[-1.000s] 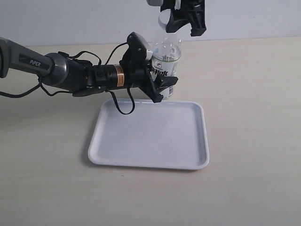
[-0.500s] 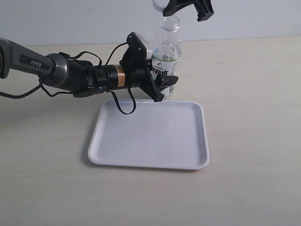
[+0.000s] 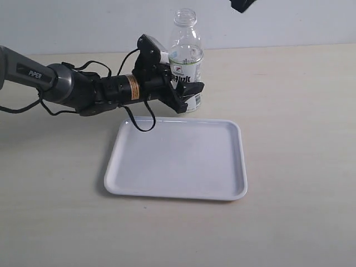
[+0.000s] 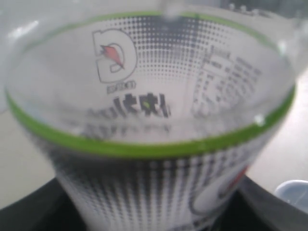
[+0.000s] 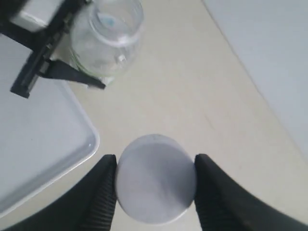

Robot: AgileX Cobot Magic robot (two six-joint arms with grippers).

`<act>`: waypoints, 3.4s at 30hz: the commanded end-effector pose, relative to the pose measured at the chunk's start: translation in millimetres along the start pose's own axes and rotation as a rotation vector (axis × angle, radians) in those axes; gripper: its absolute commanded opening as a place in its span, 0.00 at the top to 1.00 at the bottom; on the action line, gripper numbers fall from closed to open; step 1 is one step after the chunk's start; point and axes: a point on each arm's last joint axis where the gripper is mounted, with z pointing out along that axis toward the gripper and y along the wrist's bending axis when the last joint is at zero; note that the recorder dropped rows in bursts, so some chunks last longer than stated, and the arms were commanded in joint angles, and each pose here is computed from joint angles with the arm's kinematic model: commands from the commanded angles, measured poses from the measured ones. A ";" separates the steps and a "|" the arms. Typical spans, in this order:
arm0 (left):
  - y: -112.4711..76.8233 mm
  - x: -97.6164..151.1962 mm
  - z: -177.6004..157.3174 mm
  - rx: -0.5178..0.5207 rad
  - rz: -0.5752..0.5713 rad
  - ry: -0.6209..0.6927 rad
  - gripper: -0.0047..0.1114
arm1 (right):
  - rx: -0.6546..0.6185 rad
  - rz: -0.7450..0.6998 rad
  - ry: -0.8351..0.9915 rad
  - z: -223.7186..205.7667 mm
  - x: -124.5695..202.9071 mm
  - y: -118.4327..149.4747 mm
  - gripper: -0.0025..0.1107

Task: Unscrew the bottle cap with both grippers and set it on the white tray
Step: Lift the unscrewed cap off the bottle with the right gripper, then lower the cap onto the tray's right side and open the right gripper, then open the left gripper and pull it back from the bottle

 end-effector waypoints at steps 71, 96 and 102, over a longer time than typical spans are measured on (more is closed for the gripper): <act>5.5 -2.9 -5.9 -0.015 -0.031 -0.015 0.91 | -0.317 0.322 0.093 166.0 92.0 126.7 0.35; 4.8 -10.6 -8.5 0.012 -0.004 -0.007 0.31 | -0.311 0.304 0.093 164.7 92.3 125.8 0.35; 14.7 -13.1 -17.9 0.017 -0.059 0.011 0.31 | -0.309 0.298 0.094 164.7 92.4 125.7 0.35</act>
